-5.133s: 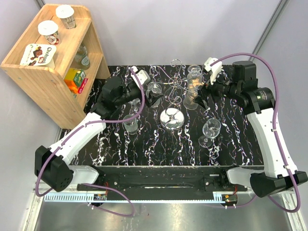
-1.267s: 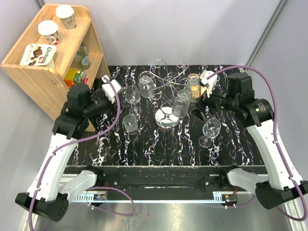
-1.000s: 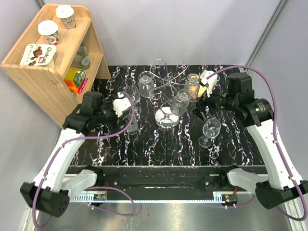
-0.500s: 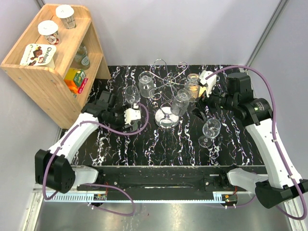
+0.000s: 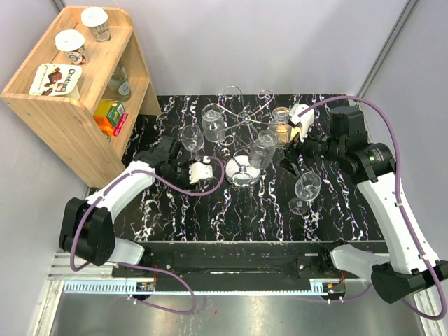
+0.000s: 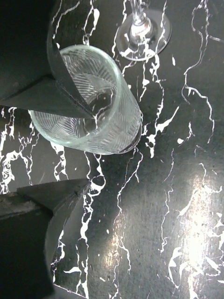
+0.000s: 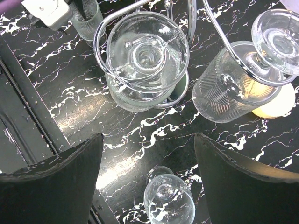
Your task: Place the wine glass upside down on the wine glass rack
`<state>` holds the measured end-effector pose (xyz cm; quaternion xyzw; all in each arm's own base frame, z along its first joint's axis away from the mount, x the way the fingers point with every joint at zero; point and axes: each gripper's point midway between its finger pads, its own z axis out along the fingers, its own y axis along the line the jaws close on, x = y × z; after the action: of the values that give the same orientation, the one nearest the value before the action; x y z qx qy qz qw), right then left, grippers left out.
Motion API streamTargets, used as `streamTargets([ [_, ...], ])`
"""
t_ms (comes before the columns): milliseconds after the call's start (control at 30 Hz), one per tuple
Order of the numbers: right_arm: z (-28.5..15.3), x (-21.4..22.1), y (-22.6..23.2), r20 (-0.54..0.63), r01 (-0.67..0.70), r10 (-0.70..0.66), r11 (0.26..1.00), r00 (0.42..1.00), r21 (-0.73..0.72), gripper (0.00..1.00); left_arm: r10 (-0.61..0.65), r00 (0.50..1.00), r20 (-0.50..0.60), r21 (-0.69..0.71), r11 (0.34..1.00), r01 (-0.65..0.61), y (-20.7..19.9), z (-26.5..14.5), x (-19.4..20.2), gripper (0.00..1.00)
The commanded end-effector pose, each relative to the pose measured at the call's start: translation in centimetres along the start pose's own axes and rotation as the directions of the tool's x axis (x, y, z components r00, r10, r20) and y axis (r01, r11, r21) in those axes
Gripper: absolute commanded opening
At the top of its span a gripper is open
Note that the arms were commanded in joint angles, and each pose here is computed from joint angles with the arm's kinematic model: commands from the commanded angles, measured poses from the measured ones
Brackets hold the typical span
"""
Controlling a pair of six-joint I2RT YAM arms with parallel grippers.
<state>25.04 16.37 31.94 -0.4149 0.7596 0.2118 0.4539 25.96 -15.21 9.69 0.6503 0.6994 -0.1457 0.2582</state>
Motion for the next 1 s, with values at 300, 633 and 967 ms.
streamTargets([
  [300, -0.3, 0.0, 0.2, -0.005, 0.026, -0.026, 1.000, 1.000, 0.004, 0.83, -0.009, 1.000, 0.006, 0.039, 0.999, 0.009, -1.9, 0.5, 0.0, 0.00],
  [633, -1.3, -2.3, 1.6, 0.041, 0.038, -0.034, 0.996, 0.999, -0.078, 0.85, 0.049, 0.961, 0.272, -0.040, 0.998, -0.040, -5.6, -10.5, -7.7, 0.00],
  [967, -2.1, -10.1, 4.6, 0.276, 0.076, 0.010, 0.950, 0.961, -0.301, 0.97, 0.187, 0.699, 0.690, -0.144, 0.982, -0.121, -8.8, -27.0, -21.8, 0.00],
])
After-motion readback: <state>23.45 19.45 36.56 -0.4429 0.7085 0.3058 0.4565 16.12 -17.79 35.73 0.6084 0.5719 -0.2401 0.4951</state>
